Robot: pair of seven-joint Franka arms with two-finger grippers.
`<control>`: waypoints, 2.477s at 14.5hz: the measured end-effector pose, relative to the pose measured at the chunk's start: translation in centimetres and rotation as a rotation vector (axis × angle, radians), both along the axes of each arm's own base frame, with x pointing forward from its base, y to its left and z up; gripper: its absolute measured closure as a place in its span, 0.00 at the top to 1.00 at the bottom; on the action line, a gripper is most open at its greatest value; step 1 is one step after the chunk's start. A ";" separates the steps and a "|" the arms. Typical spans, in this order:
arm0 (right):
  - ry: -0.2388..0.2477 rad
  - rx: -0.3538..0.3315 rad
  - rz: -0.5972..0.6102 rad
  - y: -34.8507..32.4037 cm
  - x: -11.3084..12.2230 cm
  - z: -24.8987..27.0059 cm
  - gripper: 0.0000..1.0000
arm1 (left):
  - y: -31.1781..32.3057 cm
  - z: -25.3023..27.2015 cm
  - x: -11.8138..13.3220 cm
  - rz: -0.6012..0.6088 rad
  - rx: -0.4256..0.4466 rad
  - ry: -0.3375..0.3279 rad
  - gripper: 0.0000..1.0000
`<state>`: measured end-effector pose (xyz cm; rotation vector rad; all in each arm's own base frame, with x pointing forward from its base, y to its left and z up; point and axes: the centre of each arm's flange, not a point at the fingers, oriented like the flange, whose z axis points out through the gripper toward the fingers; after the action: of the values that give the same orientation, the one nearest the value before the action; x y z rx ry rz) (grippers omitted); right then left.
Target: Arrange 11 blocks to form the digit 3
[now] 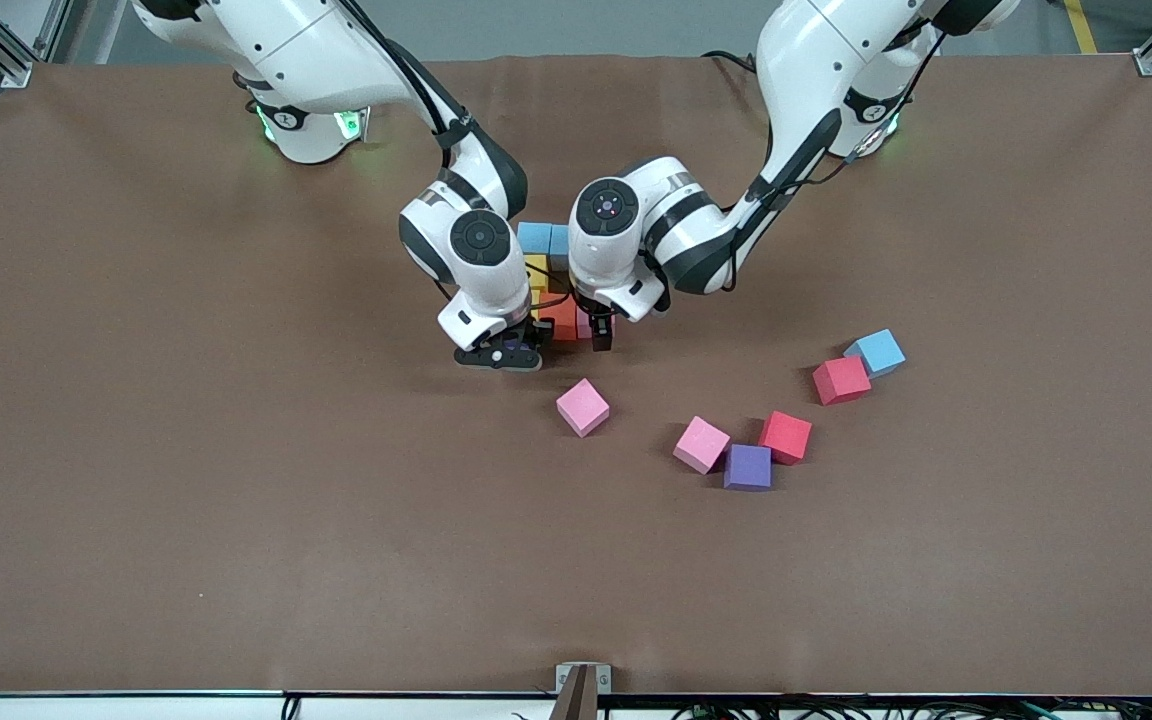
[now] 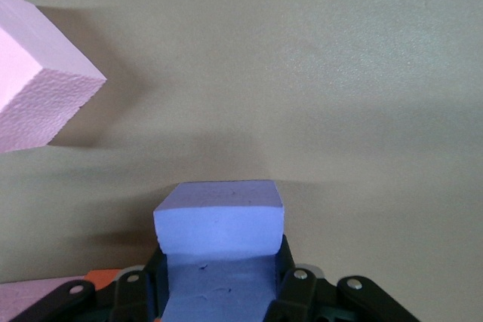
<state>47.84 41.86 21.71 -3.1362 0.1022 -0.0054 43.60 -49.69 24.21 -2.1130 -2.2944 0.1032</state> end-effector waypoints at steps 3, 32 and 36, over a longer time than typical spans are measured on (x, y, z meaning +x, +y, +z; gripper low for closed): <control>0.001 -0.001 -0.001 -0.1 0.0 -0.1 0.60 | 0.6 1.2 0.7 -0.029 -0.002 -0.015 1.00; 0.032 -0.034 -0.312 -4.1 4.9 14.2 1.00 | 16.7 -1.2 18.8 -0.547 0.024 -0.119 1.00; 0.017 0.034 -0.534 0.1 7.3 14.5 1.00 | 16.6 -1.5 19.0 -0.570 0.015 -0.131 1.00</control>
<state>55.15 41.99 36.23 -2.9676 0.9162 0.0218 62.63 -33.06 22.74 -2.7323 -1.6415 -0.0659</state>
